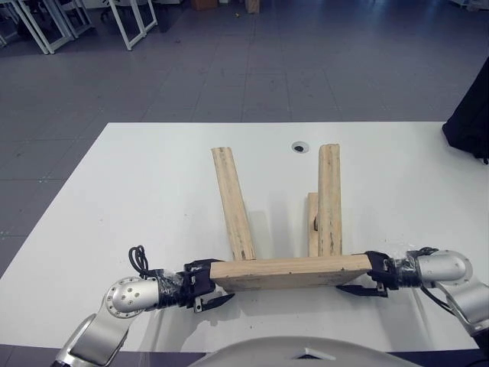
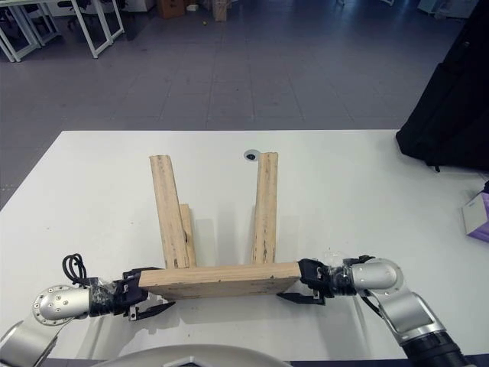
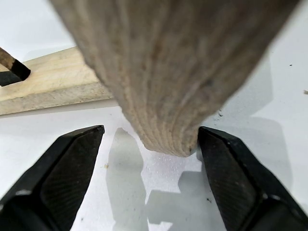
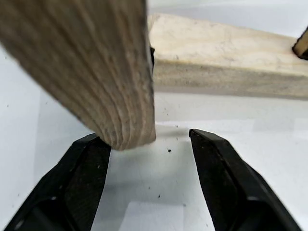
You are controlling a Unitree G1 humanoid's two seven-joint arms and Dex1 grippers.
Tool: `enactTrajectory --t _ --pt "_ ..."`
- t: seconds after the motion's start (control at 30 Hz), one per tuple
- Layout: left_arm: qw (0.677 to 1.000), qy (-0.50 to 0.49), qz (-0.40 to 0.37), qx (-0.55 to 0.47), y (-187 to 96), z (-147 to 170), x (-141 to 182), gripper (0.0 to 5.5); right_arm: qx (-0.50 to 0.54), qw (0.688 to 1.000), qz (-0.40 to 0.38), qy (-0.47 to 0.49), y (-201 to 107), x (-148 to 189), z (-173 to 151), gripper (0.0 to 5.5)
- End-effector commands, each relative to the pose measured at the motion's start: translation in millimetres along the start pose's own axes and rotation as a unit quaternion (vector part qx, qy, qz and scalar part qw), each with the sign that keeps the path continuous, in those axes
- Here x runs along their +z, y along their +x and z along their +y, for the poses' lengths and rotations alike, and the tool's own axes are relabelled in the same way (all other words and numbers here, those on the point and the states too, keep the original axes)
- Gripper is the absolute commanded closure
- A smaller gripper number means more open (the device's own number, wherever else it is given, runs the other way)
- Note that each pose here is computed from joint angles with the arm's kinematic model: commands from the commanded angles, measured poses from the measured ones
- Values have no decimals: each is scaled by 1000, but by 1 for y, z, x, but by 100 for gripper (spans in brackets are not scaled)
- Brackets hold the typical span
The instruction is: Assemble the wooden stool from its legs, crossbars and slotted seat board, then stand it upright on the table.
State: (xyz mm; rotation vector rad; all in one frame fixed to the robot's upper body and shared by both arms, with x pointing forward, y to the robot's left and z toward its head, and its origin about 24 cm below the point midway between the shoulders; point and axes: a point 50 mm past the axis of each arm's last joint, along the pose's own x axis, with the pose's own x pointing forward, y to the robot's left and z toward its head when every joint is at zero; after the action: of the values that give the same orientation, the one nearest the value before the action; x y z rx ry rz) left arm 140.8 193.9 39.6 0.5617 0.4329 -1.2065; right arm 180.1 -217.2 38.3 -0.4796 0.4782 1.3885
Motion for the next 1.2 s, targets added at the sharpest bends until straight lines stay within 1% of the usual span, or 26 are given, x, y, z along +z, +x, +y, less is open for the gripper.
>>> enactTrajectory --t 0.03,0.2,0.27,0.33,0.43,0.5,0.7,0.8,0.93,1.03,1.13,1.2 --pt "999 -3 43 -26 3 -6 -13 193 4 1000 9 0 3 -3 -1 259" --pt "998 -3 61 -34 3 -7 -16 193 19 1000 10 0 8 -5 3 259" --pt "997 -7 63 -37 4 -8 -15 189 24 1000 12 0 8 -7 3 294" --pt "997 -12 60 -38 4 -9 -15 231 30 999 14 -1 7 -8 3 342" --pt "997 -1 57 -42 8 -13 -14 278 33 999 13 1 5 -10 2 390" --pt "997 9 59 -47 10 -16 -15 310 37 999 12 2 6 -10 2 410" --pt "997 24 52 -58 10 -12 -15 390 36 999 2 5 12 -10 5 415" --pt "996 40 40 -68 13 -12 -13 394 43 999 -3 1 15 -9 7 416" --pt "995 59 -3 -81 17 -10 -5 397 56 998 -13 -7 20 -7 8 417" --pt "993 71 -13 -98 19 -10 -4 399 64 998 -20 -5 21 -5 9 417" --pt "993 56 -40 -98 23 -14 4 401 79 996 -31 3 16 1 4 417" --pt "992 25 -71 -100 23 -18 13 402 86 995 -42 7 10 9 -1 417"
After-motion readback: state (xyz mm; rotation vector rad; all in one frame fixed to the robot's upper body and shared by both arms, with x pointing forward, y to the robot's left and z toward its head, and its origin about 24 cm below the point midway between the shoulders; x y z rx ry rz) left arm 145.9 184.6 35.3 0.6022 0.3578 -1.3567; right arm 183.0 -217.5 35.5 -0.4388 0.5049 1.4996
